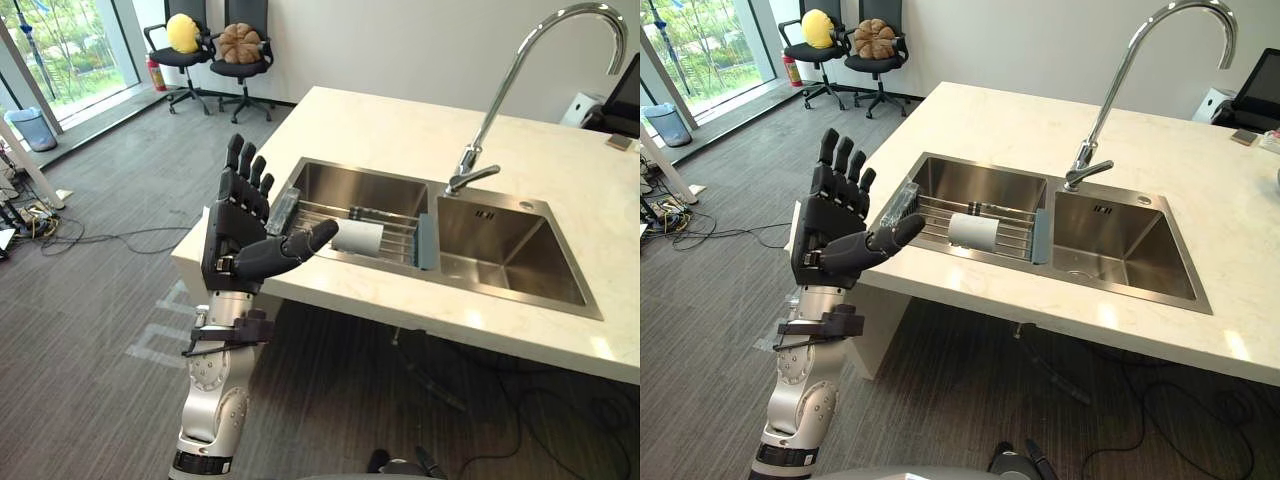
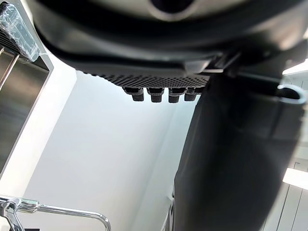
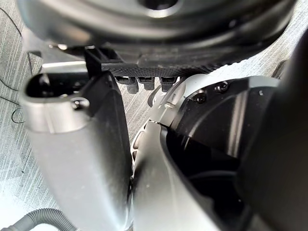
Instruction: Walk over to the sink, pick up the cup, carry it to the dishwasher, place the cup inside the dishwasher, then close the dishwasher door
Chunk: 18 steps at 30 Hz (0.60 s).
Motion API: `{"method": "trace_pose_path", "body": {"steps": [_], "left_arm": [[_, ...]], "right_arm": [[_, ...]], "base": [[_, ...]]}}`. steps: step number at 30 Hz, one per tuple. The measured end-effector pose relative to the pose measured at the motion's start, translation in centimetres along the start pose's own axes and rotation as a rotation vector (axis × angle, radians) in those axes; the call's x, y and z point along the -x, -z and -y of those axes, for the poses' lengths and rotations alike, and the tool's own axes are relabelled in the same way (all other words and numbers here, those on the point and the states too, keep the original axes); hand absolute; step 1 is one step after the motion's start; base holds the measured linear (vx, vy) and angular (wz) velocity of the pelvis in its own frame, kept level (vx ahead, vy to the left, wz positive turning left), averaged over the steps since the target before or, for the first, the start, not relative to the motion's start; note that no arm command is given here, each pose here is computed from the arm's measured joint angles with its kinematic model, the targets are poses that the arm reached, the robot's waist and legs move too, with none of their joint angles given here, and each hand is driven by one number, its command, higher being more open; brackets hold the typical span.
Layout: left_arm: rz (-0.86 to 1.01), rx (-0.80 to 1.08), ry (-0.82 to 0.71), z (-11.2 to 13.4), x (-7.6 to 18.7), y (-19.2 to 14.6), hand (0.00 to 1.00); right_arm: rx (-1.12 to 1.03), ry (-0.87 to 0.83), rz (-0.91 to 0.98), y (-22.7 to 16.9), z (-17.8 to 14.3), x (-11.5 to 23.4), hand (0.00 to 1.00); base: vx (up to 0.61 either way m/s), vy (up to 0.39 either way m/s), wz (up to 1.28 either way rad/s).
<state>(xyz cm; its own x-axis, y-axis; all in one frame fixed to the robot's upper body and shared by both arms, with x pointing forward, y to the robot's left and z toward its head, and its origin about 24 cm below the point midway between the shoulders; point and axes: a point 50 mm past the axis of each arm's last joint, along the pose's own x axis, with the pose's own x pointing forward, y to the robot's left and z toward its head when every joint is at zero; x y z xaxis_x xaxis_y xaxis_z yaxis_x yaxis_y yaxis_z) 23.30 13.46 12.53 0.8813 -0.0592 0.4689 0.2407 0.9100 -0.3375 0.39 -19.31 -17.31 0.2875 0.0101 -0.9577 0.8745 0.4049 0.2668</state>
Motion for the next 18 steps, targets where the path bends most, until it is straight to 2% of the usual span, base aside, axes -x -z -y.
{"method": "trace_pose_path", "body": {"steps": [4, 7, 10, 13, 18], "left_arm": [[-0.087, 0.042, 0.060, 1.4, -0.3, 1.1, 1.00], [-0.106, 0.049, 0.214, 4.2, -2.0, 1.2, 1.00], [-0.079, 0.064, 0.305, 5.8, -4.2, 0.3, 1.00], [-0.097, 0.062, 0.303, 5.7, -4.6, 0.3, 1.00], [-0.228, 0.038, 0.170, 3.3, -3.2, 2.7, 1.00]], "right_arm": [[0.040, 0.010, -0.001, -0.3, 0.0, 0.0, 1.00], [0.016, 0.025, 0.008, -0.3, 0.4, 0.0, 1.00], [0.001, 0.039, 0.020, -0.4, 0.9, 0.2, 1.00], [-0.035, 0.054, 0.017, -0.4, 1.3, 0.2, 1.00], [0.039, 0.097, 0.026, -2.2, 2.5, 0.7, 1.00]], "base": [[0.01, -0.013, -0.08], [0.07, 0.005, -0.04], [0.10, 0.015, 0.04], [0.12, -0.032, 0.14], [0.13, -0.128, -0.07]]}}
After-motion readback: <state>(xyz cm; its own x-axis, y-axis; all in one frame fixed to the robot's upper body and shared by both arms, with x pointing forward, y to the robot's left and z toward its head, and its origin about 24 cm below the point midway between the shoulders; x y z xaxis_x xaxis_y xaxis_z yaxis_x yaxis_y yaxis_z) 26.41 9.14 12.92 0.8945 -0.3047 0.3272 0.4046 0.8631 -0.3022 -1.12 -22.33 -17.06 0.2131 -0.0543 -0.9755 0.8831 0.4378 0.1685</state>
